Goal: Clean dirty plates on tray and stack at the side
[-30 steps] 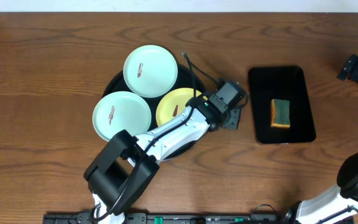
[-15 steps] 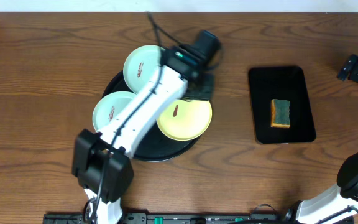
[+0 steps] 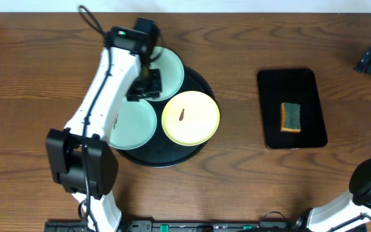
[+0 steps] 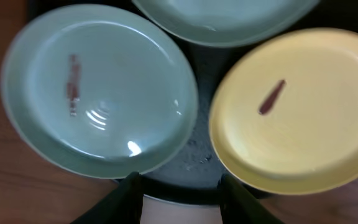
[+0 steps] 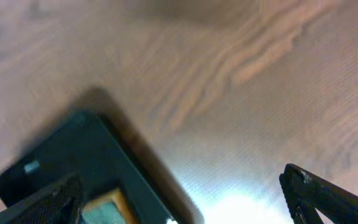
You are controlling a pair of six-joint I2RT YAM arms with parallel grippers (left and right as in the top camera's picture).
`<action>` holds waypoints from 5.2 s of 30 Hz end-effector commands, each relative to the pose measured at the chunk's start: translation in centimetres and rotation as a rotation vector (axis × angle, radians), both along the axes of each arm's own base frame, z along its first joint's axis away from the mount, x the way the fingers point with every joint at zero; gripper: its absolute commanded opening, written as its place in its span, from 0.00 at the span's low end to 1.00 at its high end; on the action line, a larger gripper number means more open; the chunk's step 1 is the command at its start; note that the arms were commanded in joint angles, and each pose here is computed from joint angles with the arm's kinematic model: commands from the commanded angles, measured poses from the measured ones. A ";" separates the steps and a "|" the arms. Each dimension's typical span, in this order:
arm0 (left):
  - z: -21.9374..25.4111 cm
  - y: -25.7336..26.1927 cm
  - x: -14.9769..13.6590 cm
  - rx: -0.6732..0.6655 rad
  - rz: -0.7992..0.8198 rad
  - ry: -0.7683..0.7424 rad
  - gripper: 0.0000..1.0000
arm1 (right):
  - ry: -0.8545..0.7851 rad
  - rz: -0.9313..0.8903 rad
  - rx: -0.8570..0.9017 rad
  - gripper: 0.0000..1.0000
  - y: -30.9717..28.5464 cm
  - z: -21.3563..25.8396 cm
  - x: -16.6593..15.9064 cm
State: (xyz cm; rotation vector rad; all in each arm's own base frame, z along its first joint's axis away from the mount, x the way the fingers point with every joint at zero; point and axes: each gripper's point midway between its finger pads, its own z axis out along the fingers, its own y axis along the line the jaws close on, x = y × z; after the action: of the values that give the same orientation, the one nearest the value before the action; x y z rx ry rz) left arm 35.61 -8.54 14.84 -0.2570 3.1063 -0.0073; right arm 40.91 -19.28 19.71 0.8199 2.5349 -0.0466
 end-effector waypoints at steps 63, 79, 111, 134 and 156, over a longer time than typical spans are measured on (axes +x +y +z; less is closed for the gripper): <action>-0.3 1.2 -5.2 -0.144 0.096 -0.188 0.61 | 0.243 0.664 0.032 0.44 38.9 -14.1 -7.1; -0.3 1.2 -5.3 -0.144 0.096 -0.187 0.61 | 0.159 0.698 0.146 0.29 41.2 -17.3 -7.4; -0.2 -0.3 -5.2 -0.155 0.052 -0.203 0.61 | -0.120 0.700 0.064 0.01 35.2 -5.6 -2.8; 0.3 -3.4 -4.5 -0.183 -0.037 -0.260 0.61 | 0.025 0.705 0.111 0.01 32.5 -7.4 -5.1; -1.2 -2.1 -4.2 -0.095 0.000 -0.235 0.61 | 0.151 0.870 0.247 0.01 41.5 -15.2 -6.4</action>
State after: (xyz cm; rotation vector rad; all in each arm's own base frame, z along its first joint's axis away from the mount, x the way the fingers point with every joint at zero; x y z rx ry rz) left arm 31.19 -11.48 14.87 -0.2186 2.8526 -0.2687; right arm 34.52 21.30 3.40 -0.2978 2.8567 0.3618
